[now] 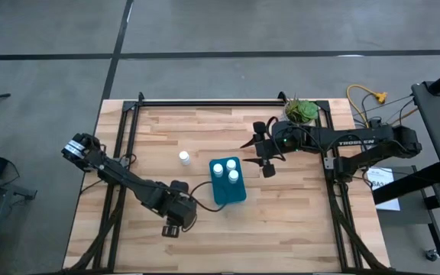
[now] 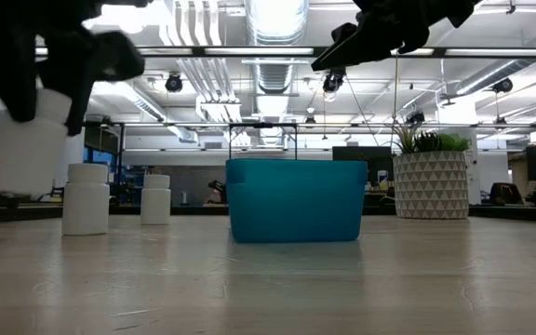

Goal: Pick and place pill bottles into a basket
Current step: Put the white pill bottle into the blue bin

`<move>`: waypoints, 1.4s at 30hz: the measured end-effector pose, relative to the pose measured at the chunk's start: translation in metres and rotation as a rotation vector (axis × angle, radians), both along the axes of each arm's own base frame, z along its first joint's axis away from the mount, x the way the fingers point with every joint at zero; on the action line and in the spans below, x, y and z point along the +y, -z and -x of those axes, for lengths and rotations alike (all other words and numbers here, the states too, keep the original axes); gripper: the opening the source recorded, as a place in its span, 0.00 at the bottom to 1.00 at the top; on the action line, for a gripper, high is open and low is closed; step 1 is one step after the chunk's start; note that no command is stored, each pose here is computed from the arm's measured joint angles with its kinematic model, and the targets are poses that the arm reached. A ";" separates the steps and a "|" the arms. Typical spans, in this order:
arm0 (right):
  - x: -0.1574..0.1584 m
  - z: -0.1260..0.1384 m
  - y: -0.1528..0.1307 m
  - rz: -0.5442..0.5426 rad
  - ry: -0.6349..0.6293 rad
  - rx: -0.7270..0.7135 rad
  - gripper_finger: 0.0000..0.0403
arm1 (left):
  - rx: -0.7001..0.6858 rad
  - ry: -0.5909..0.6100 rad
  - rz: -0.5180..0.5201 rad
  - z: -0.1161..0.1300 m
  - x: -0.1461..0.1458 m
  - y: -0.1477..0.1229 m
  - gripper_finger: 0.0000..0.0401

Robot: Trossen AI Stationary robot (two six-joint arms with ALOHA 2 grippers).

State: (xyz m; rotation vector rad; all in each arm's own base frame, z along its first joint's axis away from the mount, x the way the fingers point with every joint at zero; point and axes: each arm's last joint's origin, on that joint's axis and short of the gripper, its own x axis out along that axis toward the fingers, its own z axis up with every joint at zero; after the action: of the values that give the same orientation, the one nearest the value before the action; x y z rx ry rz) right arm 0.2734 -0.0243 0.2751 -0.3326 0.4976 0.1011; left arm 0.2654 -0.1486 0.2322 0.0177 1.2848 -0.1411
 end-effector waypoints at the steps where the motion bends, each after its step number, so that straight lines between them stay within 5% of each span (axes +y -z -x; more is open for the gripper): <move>1: 0.000 0.000 0.000 0.001 0.000 -0.001 0.50 | -0.010 0.007 -0.013 -0.001 0.001 -0.003 0.35; 22: 0.002 0.040 -0.024 -0.002 0.080 -0.084 0.50 | -0.182 0.049 -0.182 -0.037 0.056 -0.050 0.35; 42: 0.002 0.048 -0.029 0.003 0.098 -0.103 0.50 | -0.302 0.111 -0.167 -0.075 0.089 -0.060 0.35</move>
State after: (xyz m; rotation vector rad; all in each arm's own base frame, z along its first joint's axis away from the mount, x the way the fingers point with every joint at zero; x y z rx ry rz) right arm 0.2254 -0.0220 0.3041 -0.3143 0.4116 -0.0116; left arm 0.3404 -0.0592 0.2922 0.2455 0.9911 -0.1204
